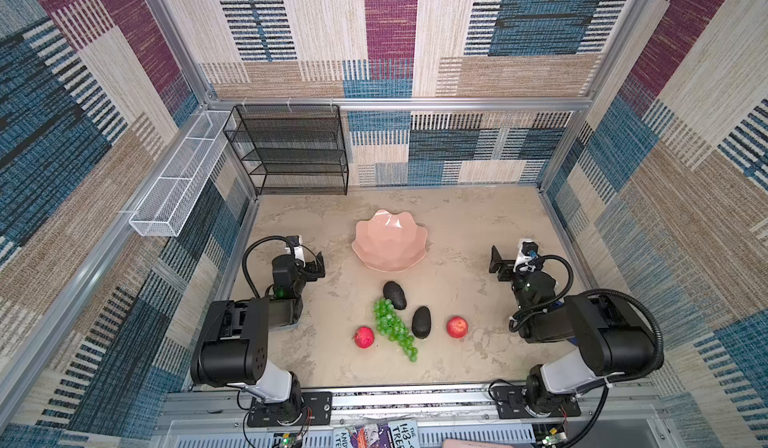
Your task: Place and organize the fake fruits in the fruit bowl
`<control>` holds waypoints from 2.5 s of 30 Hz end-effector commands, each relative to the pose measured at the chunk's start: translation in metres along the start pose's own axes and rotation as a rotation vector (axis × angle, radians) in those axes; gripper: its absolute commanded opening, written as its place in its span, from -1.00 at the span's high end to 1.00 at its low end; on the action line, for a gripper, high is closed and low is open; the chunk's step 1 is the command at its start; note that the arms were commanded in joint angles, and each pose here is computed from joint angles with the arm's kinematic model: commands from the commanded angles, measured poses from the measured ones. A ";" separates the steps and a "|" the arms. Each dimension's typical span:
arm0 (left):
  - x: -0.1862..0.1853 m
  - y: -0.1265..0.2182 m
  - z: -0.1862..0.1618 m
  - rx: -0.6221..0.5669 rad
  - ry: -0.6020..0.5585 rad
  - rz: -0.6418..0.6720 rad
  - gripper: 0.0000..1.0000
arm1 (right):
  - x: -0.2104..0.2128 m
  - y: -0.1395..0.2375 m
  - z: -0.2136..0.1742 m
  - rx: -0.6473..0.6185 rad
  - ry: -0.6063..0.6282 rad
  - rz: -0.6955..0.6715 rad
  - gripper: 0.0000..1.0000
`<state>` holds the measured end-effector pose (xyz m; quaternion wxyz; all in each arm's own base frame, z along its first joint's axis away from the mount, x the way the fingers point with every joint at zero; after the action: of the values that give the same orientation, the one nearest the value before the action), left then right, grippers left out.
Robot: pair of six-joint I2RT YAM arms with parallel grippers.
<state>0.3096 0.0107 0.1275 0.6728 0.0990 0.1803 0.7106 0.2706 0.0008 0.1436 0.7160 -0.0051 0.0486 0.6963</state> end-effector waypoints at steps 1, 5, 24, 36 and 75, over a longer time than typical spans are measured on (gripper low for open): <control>0.001 0.000 0.004 -0.020 -0.019 0.014 -0.98 | 0.000 -0.001 0.005 -0.029 0.001 0.000 -0.99; 0.000 0.000 0.003 -0.021 -0.020 0.011 -0.98 | 0.000 -0.001 0.005 -0.028 0.000 0.000 -0.99; -0.002 -0.002 0.003 -0.001 -0.027 -0.058 -0.98 | 0.000 -0.002 0.005 -0.028 0.000 0.003 -0.99; 0.014 0.025 0.069 -0.018 0.224 0.139 -0.88 | -0.003 -0.036 0.085 0.162 -0.400 -0.005 -0.99; -0.014 0.067 0.102 -0.046 0.605 -0.224 -0.78 | 0.128 0.115 -0.004 1.169 -0.269 0.359 -0.88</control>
<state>0.2905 0.0080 0.2497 0.6665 -0.1500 0.3571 0.6370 0.1607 0.1312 0.1395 0.4596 0.4704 0.3377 0.6734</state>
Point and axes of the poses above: each gripper's point midway between its finger pads, its own y axis back along the fingers, its own x axis along the line the jaws close on, z = x × y, the point moved 10 cm from there along y, back along the fingers, and after that the axes turned 5 degrees about y, right-handed, at the moved point
